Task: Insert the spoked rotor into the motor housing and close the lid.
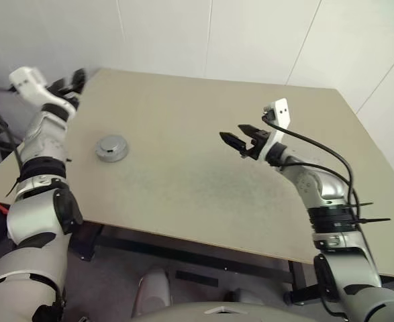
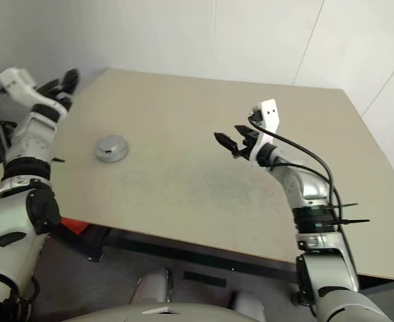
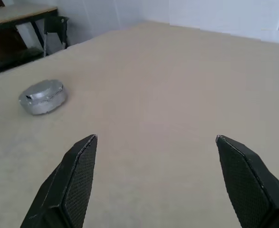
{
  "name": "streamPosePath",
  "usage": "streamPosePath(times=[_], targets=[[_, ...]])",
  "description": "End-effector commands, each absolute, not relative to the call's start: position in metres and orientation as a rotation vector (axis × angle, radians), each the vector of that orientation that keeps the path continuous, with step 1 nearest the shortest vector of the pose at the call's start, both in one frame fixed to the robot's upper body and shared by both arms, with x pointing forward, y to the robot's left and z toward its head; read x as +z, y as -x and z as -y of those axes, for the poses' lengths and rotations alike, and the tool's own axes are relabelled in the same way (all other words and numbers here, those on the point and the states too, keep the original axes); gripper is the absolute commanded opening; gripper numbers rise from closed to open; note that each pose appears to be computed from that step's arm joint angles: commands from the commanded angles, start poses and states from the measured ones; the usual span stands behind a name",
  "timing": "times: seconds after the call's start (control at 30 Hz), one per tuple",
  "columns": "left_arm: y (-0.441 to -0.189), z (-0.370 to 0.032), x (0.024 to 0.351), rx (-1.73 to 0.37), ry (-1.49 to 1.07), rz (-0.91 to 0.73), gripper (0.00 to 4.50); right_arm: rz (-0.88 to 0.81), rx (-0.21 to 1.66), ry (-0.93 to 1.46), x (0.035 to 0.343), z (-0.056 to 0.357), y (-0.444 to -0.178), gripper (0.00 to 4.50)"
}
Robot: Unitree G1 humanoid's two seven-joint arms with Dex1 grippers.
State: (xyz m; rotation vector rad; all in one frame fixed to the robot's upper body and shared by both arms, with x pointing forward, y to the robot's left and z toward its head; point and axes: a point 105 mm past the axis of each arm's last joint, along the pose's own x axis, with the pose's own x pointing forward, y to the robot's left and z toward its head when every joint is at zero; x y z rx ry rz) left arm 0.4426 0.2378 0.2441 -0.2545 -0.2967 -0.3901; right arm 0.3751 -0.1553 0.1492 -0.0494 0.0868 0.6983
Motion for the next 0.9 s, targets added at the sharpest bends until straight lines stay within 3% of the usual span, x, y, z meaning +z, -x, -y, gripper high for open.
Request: streamPosePath(times=[0.03,0.23,0.3,0.53,0.9], targets=[[-0.438,-0.173,0.210,-0.662,0.044,0.154,4.15,-0.042,0.678,0.227,0.158,0.180,-0.372,4.50],[-0.410,-0.087,0.125,-0.946,-0.185,-0.031,4.15,-0.086,0.554,0.313,0.145,0.225,-0.372,4.50],[-0.398,-0.065,0.113,-1.011,-0.217,-0.031,4.15,-0.106,0.547,0.316,0.136,0.229,-0.368,4.50],[-0.392,-0.037,0.118,-1.041,-0.227,0.031,4.15,-0.098,0.573,0.269,0.127,0.218,-0.354,4.50],[-0.399,-0.041,0.119,-1.000,-0.233,0.037,4.15,-0.099,0.537,0.274,0.120,0.215,-0.352,4.50]])
